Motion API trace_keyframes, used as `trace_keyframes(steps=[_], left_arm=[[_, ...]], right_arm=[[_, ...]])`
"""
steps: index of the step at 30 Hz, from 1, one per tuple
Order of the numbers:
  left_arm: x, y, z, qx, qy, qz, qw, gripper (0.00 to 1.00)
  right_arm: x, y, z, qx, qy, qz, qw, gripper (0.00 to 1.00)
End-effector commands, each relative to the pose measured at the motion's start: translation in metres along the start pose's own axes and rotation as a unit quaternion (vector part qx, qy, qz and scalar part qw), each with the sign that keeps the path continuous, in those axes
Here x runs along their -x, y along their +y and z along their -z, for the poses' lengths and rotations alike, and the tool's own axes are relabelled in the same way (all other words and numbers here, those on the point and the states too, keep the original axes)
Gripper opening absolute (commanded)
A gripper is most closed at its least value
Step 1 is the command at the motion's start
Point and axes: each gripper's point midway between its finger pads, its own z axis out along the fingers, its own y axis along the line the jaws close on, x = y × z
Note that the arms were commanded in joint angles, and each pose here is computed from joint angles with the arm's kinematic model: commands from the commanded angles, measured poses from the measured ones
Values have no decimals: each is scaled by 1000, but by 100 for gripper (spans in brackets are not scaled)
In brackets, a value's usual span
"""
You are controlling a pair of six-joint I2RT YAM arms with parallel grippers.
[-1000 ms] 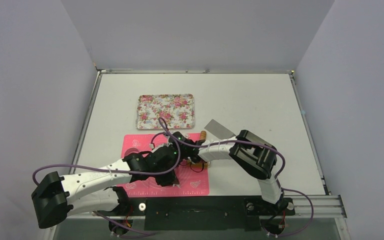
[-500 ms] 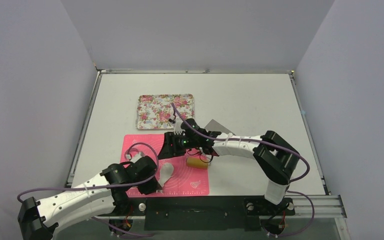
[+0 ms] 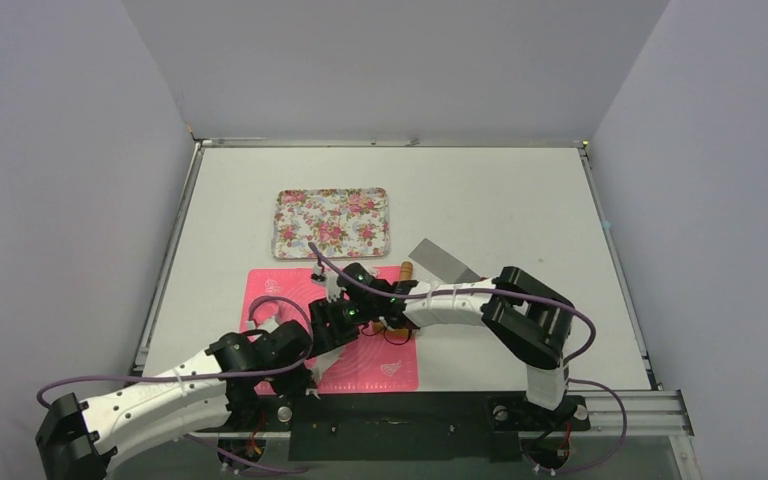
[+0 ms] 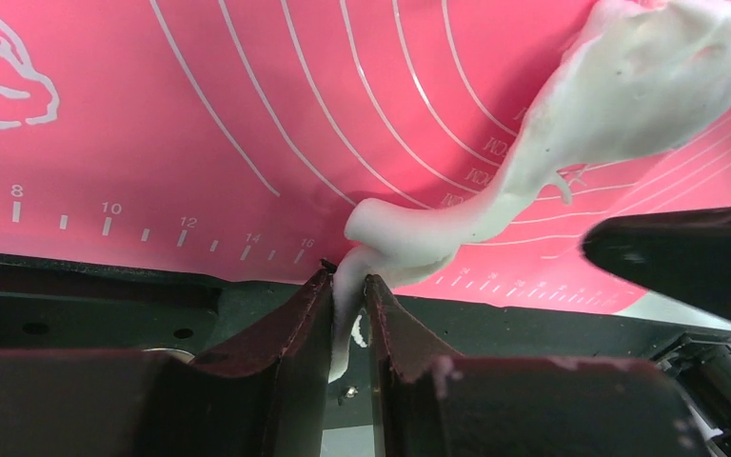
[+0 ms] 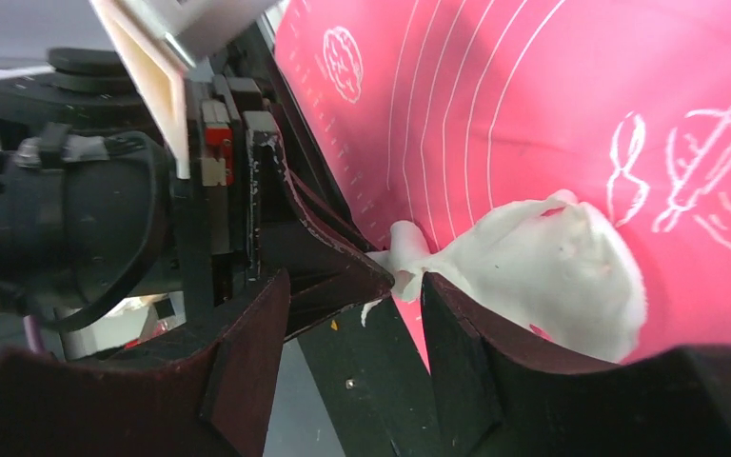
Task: Roll out the dumpling wrappers from the dough
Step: Remove the dumpling wrapper from the work surface.
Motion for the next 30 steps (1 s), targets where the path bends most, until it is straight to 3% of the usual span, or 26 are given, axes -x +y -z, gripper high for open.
trace_keyframes(steps=[1, 11, 23, 30], left_arm=[[1, -19, 5, -21, 1, 8, 1000, 17], [1, -32, 16, -51, 4, 17, 999, 17], [12, -47, 49, -80, -21, 11, 996, 17], [11, -38, 34, -61, -21, 25, 998, 17]], right_arm=[[0, 17, -14, 18, 13, 30, 999, 49], [-5, -19, -40, -38, 15, 7, 999, 49], [-22, -73, -34, -108, 27, -24, 994, 46], [-8, -49, -19, -36, -4, -48, 998, 45]])
